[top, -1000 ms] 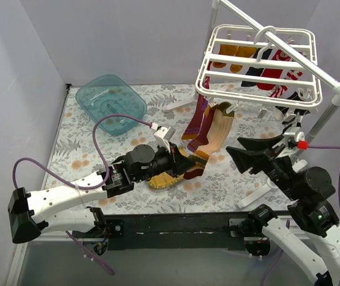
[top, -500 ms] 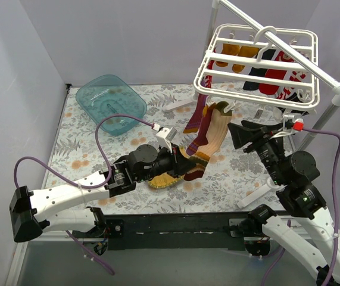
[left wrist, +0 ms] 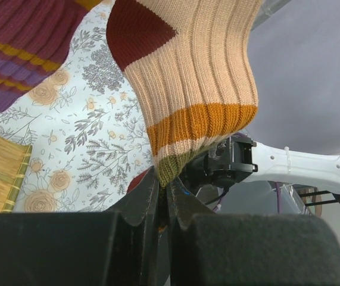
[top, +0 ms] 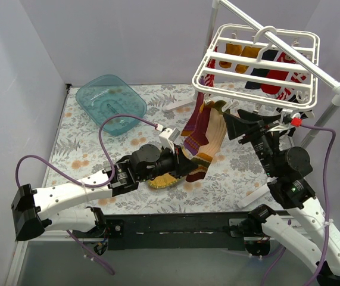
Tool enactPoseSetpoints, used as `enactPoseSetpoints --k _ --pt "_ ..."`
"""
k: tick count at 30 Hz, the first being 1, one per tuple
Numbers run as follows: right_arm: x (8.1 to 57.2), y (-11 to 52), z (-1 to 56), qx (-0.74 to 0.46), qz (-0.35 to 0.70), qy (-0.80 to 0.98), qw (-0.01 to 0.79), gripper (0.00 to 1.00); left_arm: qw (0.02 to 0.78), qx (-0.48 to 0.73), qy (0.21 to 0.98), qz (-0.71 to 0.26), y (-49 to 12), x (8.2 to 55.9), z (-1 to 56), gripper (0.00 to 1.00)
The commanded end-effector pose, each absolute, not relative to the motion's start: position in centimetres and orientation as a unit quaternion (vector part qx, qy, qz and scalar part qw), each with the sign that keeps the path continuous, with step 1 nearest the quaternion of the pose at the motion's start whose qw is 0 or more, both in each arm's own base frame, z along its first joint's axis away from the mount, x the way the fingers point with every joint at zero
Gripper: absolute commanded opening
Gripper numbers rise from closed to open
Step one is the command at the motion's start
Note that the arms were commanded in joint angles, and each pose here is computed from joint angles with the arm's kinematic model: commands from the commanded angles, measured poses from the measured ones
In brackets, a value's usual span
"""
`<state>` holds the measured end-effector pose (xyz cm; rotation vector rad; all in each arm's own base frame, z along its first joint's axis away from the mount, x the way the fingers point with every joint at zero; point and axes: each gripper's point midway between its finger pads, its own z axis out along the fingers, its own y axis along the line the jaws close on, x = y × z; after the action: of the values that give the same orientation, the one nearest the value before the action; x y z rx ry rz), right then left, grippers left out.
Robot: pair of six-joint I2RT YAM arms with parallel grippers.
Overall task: Remove the socks clipped to the hanger
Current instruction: Remove the sock from the hanger.
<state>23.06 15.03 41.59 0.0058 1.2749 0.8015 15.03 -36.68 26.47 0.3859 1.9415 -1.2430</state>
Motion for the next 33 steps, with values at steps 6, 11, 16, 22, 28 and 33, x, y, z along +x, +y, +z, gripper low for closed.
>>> enactPoseSetpoints --k 6,11,16,22,28,33 --pt "23.3 15.4 44.9 0.009 0.388 0.525 0.757 0.75 0.394 0.157 0.745 -0.515 -37.4 14.7 28.1 0.0" --pt "23.5 15.3 45.5 0.017 0.391 0.517 0.761 0.75 0.39 0.156 0.747 -0.515 -37.5 14.6 27.7 0.0" --pt "23.6 15.2 46.3 0.028 0.397 0.507 0.765 0.7 0.384 0.16 0.75 -0.515 -37.9 14.4 27.2 0.0" --pt "23.5 14.6 47.0 0.047 0.406 0.493 0.768 0.57 0.38 0.161 0.753 -0.513 -38.1 14.2 26.7 0.0" --pt "23.4 14.2 47.2 0.061 0.411 0.486 0.769 0.27 0.377 0.16 0.756 -0.511 -38.1 14.2 26.4 0.0" --pt "23.4 14.1 46.9 0.065 0.409 0.489 0.768 0.05 0.383 0.157 0.755 -0.509 -37.6 14.2 26.6 0.0"
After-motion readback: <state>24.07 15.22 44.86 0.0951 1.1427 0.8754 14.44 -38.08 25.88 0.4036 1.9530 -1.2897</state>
